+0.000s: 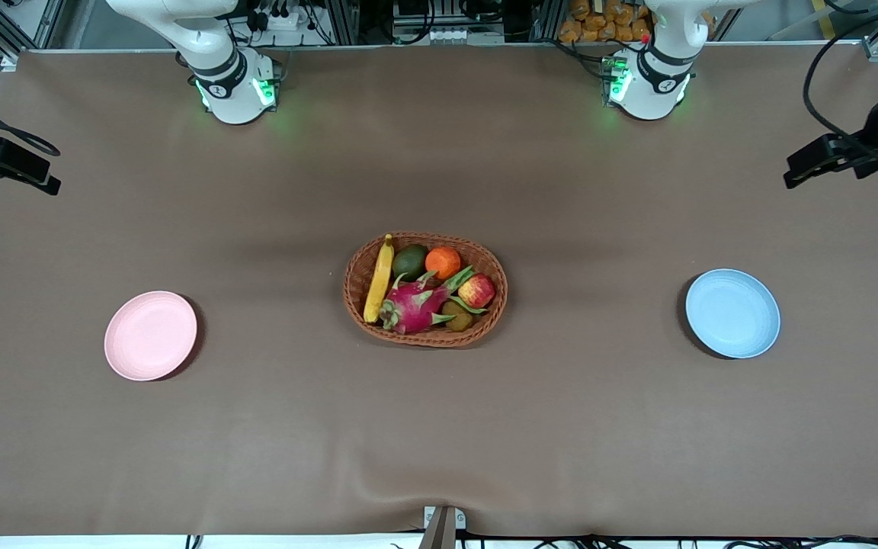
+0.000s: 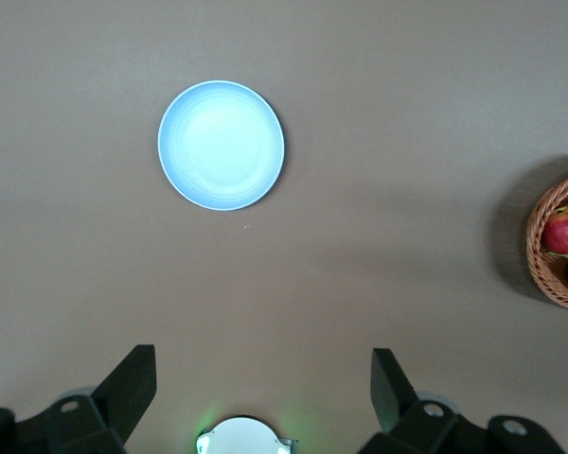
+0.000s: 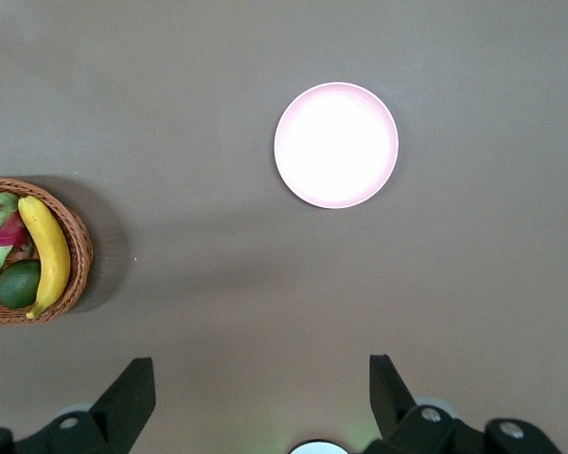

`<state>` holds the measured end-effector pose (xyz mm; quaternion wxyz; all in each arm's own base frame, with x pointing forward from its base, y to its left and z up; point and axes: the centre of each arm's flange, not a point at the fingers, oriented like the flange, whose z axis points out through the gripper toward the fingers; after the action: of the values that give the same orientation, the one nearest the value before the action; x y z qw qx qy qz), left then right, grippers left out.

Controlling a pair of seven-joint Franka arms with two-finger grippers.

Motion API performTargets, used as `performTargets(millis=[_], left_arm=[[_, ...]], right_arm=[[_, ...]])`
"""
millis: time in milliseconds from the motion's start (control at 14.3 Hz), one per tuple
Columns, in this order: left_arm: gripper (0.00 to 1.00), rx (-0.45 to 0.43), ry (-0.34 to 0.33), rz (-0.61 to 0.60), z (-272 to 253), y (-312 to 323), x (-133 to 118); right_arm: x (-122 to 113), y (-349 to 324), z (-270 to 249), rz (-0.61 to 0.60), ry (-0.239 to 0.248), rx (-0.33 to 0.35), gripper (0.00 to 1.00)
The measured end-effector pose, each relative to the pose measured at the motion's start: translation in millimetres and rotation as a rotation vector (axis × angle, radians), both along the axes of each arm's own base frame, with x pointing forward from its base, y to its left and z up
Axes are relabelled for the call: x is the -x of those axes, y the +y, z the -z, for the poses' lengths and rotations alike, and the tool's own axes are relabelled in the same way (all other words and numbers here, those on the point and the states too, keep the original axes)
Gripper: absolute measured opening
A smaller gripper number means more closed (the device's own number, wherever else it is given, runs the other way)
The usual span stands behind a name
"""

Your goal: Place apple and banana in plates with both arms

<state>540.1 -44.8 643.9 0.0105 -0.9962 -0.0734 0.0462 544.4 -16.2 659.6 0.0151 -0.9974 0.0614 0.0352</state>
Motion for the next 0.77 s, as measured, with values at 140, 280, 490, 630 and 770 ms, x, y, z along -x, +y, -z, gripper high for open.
performTargets(millis=[140,280,490,630,770], left_arm=[[1.0,-0.004,0.008,-0.021,5,-17,-1],[1.0,-0.006,0.012,-0.04,10,-32,-3],[1.0,-0.013,0.017,-0.102,18,-57,-5],[1.0,-0.016,0.02,-0.149,26,-77,-7],[1.0,-0.019,0.024,-0.197,36,-99,-10]], right_arm=[[0,0,0,0.0,0.0,0.0,1.0],[0,1,0,-0.001,0.0,0.0,1.0],[0,2,0,-0.003,0.0,0.0,1.0],[0,2,0,-0.003,0.0,0.0,1.0],[0,1,0,-0.002,0.0,0.0,1.0]])
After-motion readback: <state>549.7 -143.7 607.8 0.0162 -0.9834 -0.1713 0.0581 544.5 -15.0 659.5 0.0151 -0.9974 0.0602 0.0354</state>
